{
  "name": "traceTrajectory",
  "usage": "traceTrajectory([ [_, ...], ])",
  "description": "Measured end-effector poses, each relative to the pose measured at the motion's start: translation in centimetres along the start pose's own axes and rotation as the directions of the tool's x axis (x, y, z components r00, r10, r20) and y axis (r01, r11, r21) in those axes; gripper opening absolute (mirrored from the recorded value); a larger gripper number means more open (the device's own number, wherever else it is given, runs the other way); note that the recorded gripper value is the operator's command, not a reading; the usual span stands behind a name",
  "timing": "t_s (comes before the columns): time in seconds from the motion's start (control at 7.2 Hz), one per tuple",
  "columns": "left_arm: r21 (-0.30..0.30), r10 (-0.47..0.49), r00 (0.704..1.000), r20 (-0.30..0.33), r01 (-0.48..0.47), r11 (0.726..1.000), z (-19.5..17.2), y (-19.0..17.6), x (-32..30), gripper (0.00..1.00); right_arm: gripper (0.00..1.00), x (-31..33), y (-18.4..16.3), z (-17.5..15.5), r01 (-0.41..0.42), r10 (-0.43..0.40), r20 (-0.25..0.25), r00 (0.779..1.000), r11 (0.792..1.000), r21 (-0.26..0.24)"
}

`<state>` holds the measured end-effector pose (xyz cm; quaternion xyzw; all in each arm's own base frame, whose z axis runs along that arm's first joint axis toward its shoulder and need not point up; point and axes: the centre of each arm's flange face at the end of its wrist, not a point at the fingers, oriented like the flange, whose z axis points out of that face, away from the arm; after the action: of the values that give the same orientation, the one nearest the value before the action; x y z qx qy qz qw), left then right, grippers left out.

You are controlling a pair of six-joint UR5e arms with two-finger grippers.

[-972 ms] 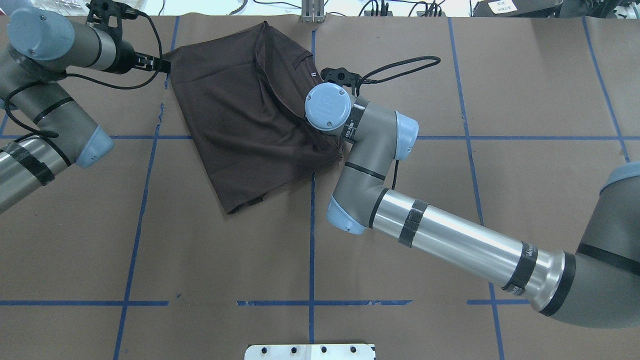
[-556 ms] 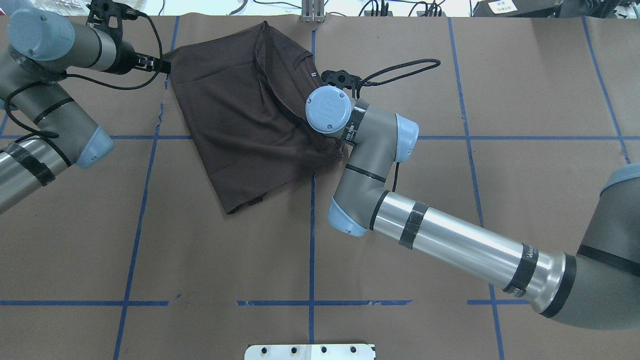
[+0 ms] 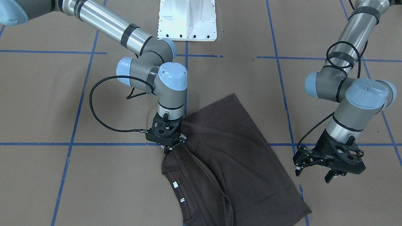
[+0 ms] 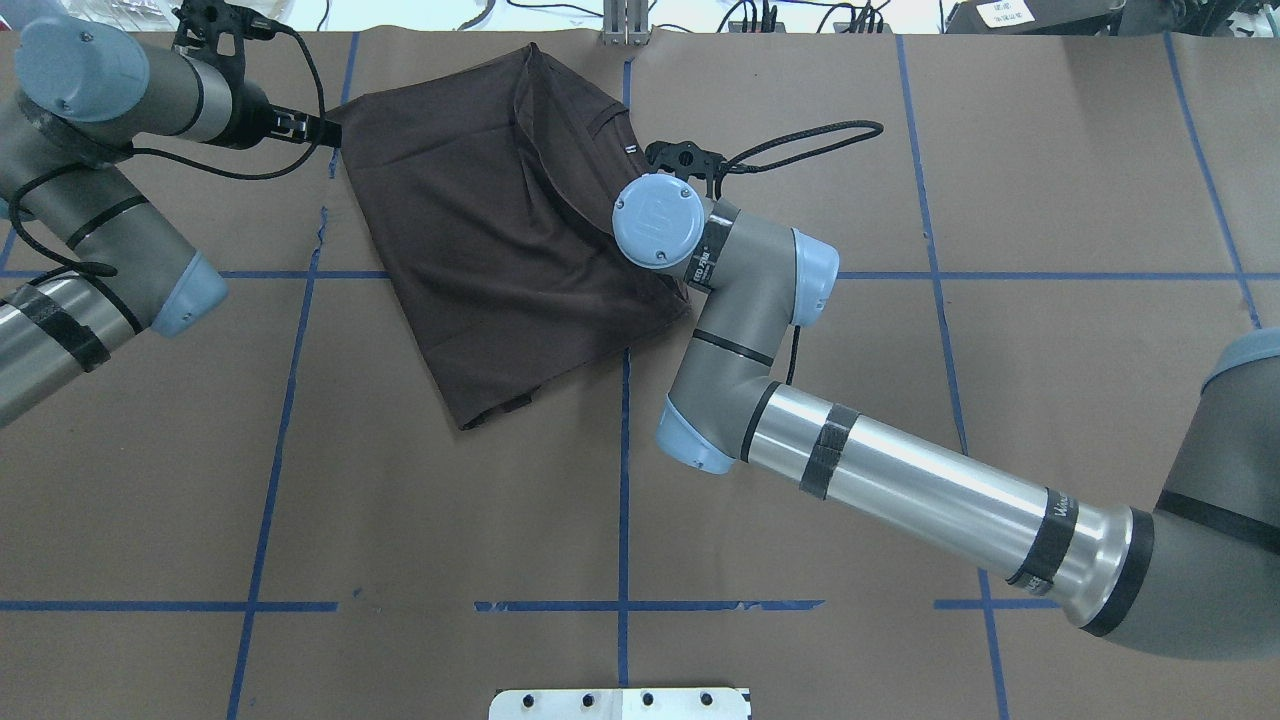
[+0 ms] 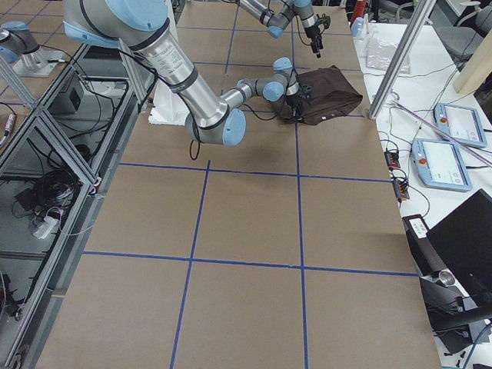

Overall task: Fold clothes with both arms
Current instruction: 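Grasp the collar edge with the right gripper and pull it toward the robot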

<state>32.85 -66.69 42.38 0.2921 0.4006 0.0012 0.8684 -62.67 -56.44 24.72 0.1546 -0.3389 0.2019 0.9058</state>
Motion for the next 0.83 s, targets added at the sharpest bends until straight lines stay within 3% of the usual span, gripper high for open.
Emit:
traceTrajectory([
  [0.42,0.002,0.001,1.000,-0.003,-0.001,1.000,-0.1,-0.1,0.1,1.00,0.00,4.1,2.0,-2.8,0.005,-0.005,0.066,0.998,1.000,0.001],
  [0.83,0.009,0.008,1.000,-0.017,-0.008,1.000,-0.5,-0.2,1.0,1.00,0.00,14.6,12.5,-7.4,0.078,-0.078,0.124,0.989,0.997,0.010],
])
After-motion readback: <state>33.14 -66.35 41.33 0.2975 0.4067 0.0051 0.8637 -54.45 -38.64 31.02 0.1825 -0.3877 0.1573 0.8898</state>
